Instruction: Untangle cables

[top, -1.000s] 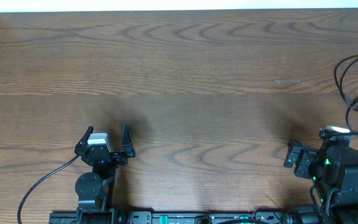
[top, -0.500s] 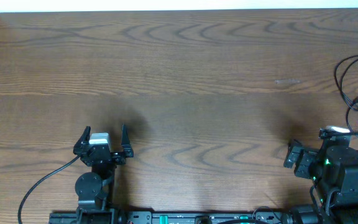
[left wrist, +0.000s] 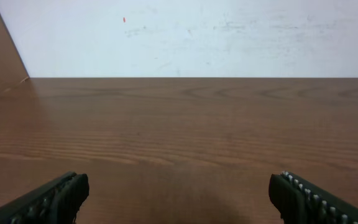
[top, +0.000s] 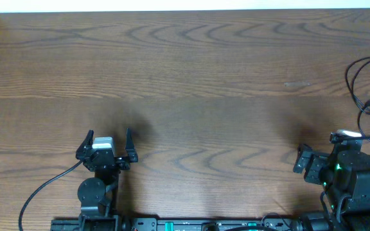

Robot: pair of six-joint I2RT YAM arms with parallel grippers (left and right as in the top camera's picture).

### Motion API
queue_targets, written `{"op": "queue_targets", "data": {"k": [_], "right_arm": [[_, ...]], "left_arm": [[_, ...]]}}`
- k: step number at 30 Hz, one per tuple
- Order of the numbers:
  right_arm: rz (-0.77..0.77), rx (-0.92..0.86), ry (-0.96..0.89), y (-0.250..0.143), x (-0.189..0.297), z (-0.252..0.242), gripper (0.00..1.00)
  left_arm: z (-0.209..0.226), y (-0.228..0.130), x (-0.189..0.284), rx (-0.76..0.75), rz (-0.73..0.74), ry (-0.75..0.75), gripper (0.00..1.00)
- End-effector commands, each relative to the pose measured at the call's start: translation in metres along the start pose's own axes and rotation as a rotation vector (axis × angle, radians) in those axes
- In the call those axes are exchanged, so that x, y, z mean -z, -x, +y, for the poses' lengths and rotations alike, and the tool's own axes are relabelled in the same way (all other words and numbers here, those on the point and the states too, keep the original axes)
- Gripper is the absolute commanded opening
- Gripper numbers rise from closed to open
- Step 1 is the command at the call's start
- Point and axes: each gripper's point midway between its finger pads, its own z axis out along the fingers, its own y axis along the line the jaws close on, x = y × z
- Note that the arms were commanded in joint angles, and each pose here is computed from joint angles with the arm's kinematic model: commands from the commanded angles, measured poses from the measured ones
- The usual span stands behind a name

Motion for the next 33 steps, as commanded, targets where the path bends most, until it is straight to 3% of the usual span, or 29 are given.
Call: {"op": "queue_targets", "data": {"k": [1, 17, 33], "right_arm": [[0.003, 0.002, -0.009, -0.002, -0.001, -0.002, 0.99], [0.014, 0.008, -0.02, -0.007, 0.0, -0.004, 0.99], [-0.375, -0.065, 0.081, -0.003, -0.027, -0.003, 0.99]], "left_arm": [[0.005, -0.018, -0.002, -0.016, 0.045, 0.026, 0.98], [0.005, -0.018, -0.002, -0.016, 0.045, 0.026, 0.98], [0.005, -0.018, -0.002, -0.016, 0.045, 0.026, 0.98]]}}
